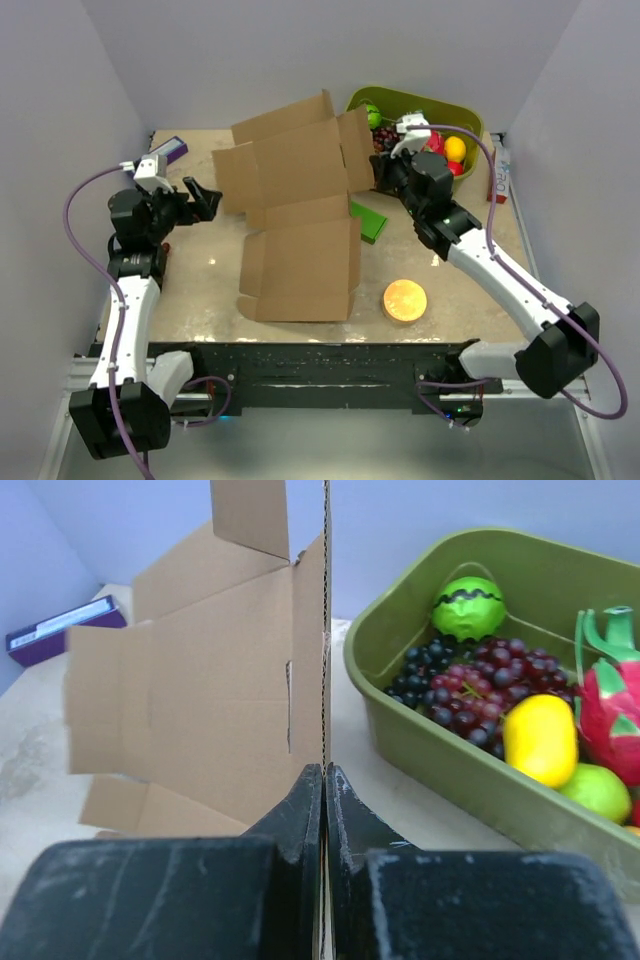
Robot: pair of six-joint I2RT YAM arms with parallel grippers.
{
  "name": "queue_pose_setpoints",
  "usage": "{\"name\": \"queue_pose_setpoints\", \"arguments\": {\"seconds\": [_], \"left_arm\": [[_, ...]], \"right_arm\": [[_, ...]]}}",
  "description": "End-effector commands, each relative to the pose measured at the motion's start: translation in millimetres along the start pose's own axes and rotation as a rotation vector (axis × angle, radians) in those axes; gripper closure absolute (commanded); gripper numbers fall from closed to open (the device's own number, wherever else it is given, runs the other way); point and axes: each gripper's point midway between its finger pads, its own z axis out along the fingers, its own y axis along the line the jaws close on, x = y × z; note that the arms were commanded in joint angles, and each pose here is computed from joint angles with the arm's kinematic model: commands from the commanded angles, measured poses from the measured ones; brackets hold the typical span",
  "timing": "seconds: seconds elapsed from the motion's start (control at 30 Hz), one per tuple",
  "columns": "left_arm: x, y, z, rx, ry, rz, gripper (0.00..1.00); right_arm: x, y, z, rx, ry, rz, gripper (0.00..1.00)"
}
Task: Fold the paper box
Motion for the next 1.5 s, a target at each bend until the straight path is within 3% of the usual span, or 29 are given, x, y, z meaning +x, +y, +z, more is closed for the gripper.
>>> {"name": "queue_pose_setpoints", "arguments": {"seconds": [0.0,0.2,0.43,0.6,0.77,1.0,1.13,1.47], "left_arm": [[-7.6,-7.2,3.4,0.061,-0.035,-0.003,0.0],[-8.6,-6.2,4.5,0.105,-0.042,-0.031,0.0],[8.4,-20.1,12.7,0.284,0.024,-0.096,0.0],[7.4,-14.9,12.4,0.258,0.01,-0.062,0.0],[12.9,-25.0,14.3,0.343,0.031,-0.095,0.0],[23.7,-15.2,20.3,0.304,0.061,-0.143,0.0],[37.7,-18.5,25.1,0.361,0.095,-0.211,0.0],[37.5,-30.8,23.4,0.441,0.073,-0.221,0.01]], "right_arm": [[-34.0,-14.1,-24.3,0.048,-0.114,0.043,1.0],[-40.4,-23.7,-46.9,0.064,-0.119,0.044,1.0],[-58.1,-21.4,-71.9,0.037,-0.16,0.058,1.0],[-66.3,-11.5,-88.0,-0.023,-0.156,0.071,1.0],[-78.6,6.9,-115.1,-0.131,-0.154,0.117,1.0],[-100.8,6.0,-158.6,-0.147,-0.171,0.118,1.0],[-107.2,9.0,-172.6,-0.172,-0.182,0.135,1.0],[-129.8,23.7,-203.3,-0.265,-0.215,0.158,1.0]]}}
